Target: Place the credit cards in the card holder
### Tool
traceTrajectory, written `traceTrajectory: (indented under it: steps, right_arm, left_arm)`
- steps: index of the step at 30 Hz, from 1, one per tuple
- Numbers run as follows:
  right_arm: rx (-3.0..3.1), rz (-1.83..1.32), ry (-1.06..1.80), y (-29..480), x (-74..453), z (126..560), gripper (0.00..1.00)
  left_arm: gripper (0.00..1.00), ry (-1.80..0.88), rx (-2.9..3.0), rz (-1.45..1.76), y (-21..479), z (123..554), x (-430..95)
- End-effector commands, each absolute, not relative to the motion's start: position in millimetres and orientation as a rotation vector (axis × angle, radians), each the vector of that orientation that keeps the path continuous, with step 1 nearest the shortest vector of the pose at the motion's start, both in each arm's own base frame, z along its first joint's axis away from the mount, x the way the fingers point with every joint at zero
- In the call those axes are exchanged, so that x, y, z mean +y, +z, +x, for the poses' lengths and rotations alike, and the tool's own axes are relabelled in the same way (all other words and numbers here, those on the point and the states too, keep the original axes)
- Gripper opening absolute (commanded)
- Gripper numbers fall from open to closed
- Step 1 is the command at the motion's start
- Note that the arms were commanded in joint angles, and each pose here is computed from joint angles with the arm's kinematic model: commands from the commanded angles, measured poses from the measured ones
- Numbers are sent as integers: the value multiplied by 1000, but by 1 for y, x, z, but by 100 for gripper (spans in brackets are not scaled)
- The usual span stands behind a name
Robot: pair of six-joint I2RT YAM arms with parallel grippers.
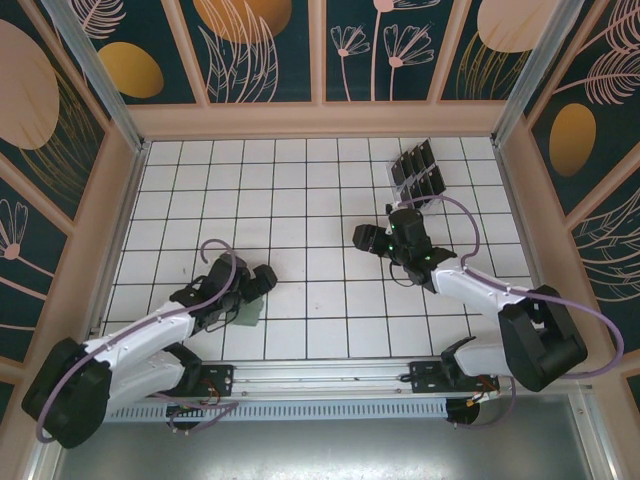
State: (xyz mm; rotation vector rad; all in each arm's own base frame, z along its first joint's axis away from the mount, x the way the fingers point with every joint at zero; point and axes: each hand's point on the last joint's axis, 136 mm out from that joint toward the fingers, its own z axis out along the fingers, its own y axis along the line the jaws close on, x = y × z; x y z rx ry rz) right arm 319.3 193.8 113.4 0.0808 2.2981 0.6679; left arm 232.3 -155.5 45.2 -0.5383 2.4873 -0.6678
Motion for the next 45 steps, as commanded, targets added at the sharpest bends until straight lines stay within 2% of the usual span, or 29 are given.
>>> traceTrajectory:
  steps: [1, 14, 21, 30, 39, 45]
  right_arm:
    - [2271, 106, 644, 127, 188, 323, 75]
    - [2304, 251, 596, 114, 159, 293, 75]
    - [2312, 276, 548, 114, 146, 282, 75]
    - [2345, 251, 597, 109, 166, 277, 74]
    - [2455, 125, 786, 81, 256, 254, 71]
    - [2535, 34, 864, 60, 316, 243, 62]
  left_arm:
    - [99, -779, 2429, -510, 57, 248, -182]
    - [99, -968, 2335, -382, 82, 304, -295]
    - [99, -956, 2300, -295, 113, 331, -320]
    - [99, -777, 2309, -230, 116, 314, -281]
    - [99, -691, 2315, -327, 100, 320, -221]
    - [99, -660, 2321, -317, 99, 321, -209]
